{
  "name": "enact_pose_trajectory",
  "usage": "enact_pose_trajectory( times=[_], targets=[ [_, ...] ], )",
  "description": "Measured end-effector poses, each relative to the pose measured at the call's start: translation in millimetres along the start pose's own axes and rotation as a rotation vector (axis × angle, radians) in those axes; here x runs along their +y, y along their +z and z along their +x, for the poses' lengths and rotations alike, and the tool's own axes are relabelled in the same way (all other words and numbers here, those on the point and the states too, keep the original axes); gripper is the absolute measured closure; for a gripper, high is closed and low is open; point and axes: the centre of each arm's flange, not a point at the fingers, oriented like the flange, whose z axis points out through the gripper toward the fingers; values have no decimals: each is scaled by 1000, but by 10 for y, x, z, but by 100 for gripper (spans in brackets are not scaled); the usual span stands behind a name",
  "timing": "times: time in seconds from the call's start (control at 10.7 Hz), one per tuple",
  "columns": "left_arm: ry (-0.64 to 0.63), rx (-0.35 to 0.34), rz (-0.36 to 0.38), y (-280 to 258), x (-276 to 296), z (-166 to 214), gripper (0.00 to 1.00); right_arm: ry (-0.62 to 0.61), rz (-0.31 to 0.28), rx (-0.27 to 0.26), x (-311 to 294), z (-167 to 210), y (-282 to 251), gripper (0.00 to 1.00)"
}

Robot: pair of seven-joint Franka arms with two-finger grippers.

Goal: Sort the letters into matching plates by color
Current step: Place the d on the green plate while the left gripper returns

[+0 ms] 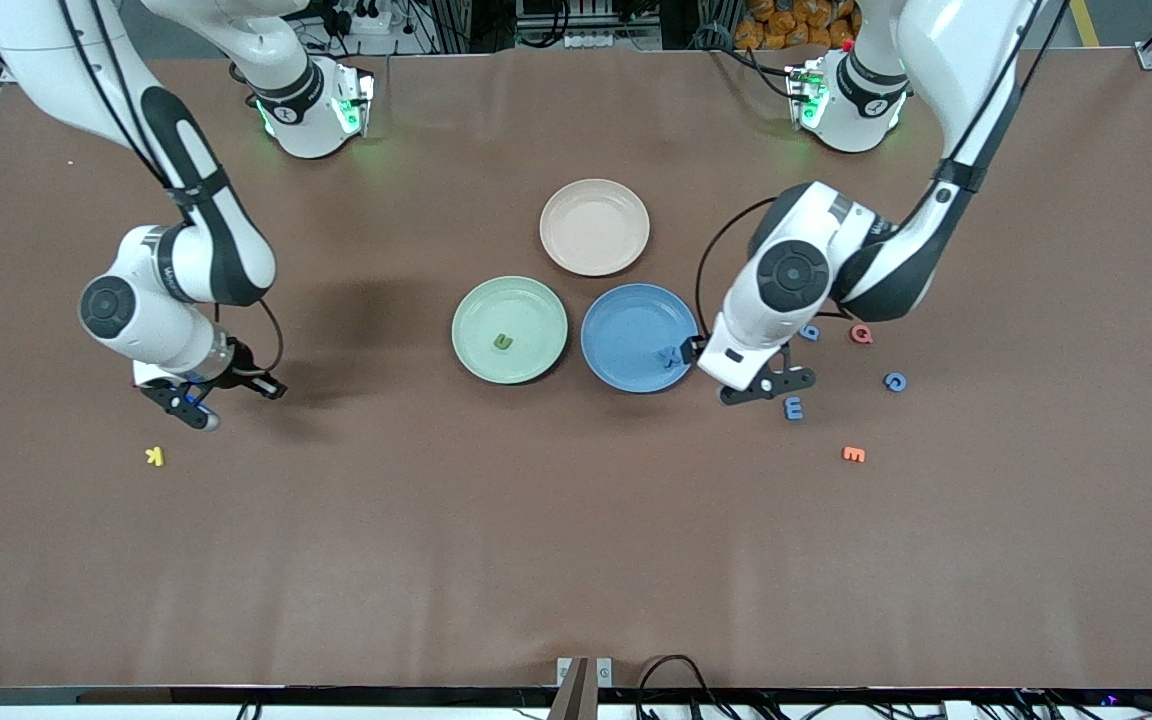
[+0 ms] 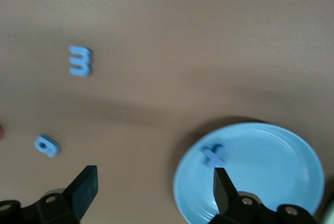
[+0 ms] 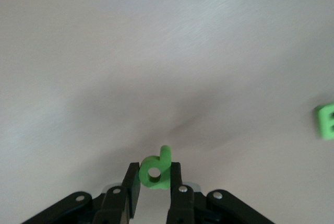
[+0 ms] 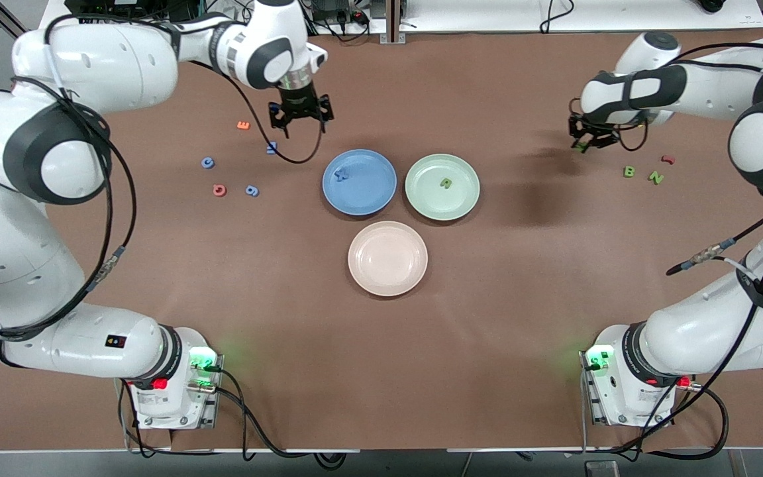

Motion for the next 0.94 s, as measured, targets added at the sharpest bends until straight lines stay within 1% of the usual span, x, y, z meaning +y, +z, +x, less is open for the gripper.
enact_pose_trajectory(
  times=[0.28, 0.66, 0.84, 0.94],
  targets=[
    [51, 5, 11, -14, -351, 274, 3, 0, -13, -22, -706, -498, -112, 73],
    [68, 20, 46, 7, -732, 522, 5, -35, 14, -39, -1595, -1357, -152, 73],
    [54, 16, 49, 60, -855, 596, 5, -35, 20, -30, -1921, -1748, -191, 73],
    [50, 14, 45, 103, -878, 619, 7, -35, 22, -27, -2042, -1914, -208, 73]
  ],
)
